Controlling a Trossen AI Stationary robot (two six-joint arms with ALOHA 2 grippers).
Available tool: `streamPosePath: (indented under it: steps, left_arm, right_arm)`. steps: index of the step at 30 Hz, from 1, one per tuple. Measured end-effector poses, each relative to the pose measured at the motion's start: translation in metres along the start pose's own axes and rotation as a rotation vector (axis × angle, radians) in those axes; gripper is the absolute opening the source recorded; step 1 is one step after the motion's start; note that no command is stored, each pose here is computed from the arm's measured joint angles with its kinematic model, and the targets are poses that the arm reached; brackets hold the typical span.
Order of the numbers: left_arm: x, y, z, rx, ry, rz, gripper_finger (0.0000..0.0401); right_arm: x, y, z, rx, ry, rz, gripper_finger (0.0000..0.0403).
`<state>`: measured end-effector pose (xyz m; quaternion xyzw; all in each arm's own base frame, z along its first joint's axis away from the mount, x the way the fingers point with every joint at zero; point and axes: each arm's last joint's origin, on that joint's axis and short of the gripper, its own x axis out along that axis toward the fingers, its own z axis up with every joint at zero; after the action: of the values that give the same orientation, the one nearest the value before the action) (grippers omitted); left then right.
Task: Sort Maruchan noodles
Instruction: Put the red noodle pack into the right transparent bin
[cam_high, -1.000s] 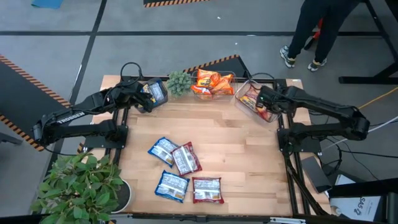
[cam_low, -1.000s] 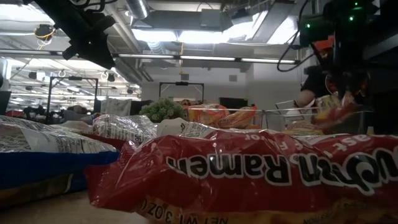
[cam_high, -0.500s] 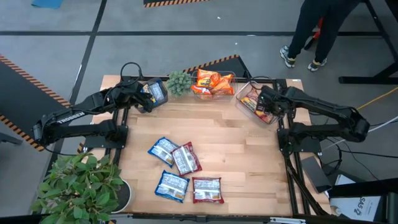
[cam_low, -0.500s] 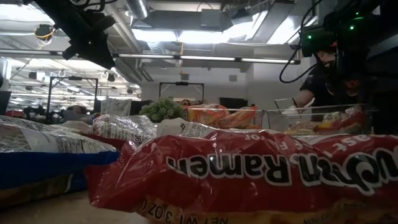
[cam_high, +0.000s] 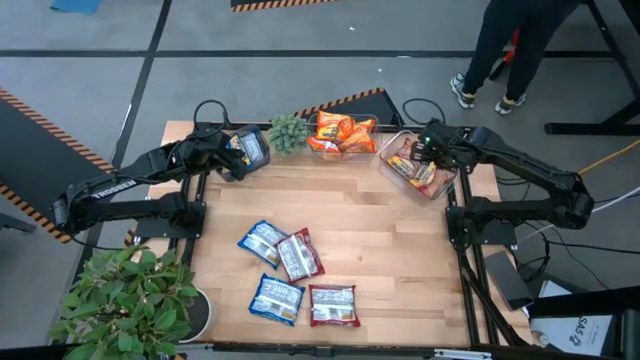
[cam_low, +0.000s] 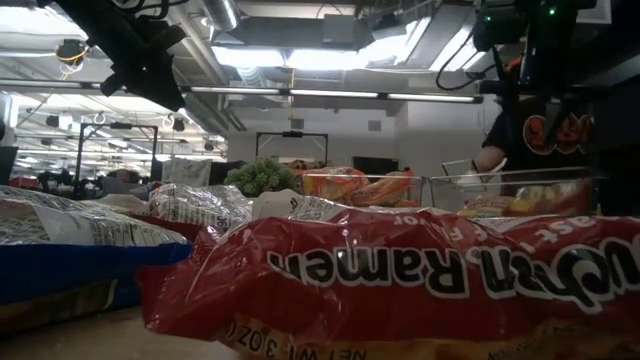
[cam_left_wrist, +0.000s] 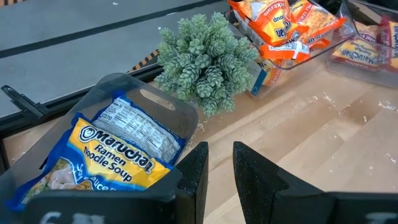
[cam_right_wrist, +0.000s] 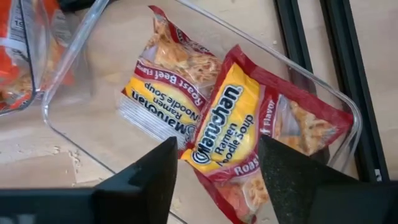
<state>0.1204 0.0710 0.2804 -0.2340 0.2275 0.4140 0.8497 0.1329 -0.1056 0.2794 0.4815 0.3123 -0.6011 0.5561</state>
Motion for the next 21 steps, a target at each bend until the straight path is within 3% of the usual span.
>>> streamPosePath:
  steps: [9, 21]
  left_arm:
    - [0.000, 0.001, 0.001, 0.006, -0.023, 0.045, 0.0069]
    - [0.000, 0.001, 0.001, 0.006, -0.023, 0.046, 0.0069]
  right_arm:
    - [0.015, -0.005, -0.006, -0.017, -0.002, -0.051, 0.0134]
    - [0.075, -0.017, -0.027, 0.050, -0.024, -0.093, 0.0076]
